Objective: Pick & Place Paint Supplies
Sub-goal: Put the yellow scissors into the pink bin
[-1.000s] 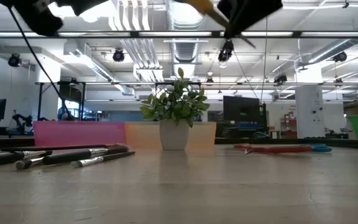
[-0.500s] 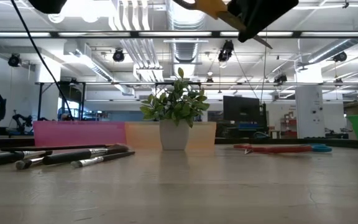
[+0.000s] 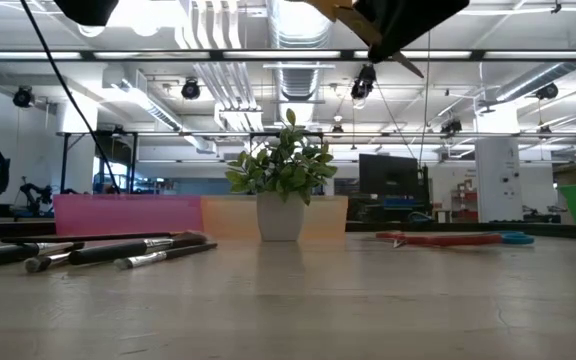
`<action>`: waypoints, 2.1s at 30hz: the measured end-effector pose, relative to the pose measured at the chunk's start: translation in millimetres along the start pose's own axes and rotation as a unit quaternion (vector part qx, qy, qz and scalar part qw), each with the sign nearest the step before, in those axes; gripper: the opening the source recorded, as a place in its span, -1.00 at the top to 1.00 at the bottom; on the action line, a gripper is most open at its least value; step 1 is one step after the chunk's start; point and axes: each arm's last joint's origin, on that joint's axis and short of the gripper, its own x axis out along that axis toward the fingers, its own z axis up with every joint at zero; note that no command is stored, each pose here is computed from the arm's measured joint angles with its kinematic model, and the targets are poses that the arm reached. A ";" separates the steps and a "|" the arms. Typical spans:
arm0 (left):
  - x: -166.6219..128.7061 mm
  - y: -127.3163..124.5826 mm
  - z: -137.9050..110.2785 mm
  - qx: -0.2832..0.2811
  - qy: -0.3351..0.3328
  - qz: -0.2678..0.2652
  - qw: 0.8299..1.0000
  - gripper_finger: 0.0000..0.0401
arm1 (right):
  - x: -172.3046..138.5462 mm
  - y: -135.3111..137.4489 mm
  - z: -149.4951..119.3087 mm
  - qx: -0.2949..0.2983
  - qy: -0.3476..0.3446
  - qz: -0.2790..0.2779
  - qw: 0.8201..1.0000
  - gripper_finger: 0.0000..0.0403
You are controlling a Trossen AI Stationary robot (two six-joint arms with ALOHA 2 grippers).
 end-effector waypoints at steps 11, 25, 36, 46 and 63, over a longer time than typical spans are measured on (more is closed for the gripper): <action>0.0 -2.6 0.2 -0.051 -0.013 -0.018 0.998 0.51 | 5.8 -5.0 5.0 -0.008 -0.007 0.011 1.000 0.81; 0.3 -1.8 0.2 -0.050 -0.020 -0.017 0.998 0.50 | 3.8 -5.2 7.8 -0.013 -0.015 0.020 1.000 0.81; 1.4 -0.1 -2.4 -0.063 -0.021 -0.015 0.998 0.50 | 3.7 -5.4 10.0 -0.017 -0.027 0.020 0.999 0.81; 4.1 2.5 -9.3 -0.079 -0.029 -0.022 0.996 0.50 | 9.2 -7.1 12.1 -0.025 -0.034 0.020 0.999 0.81; 5.3 3.1 -11.9 -0.103 -0.045 -0.033 0.993 0.50 | 16.6 -16.1 12.8 -0.027 -0.040 0.032 0.998 0.81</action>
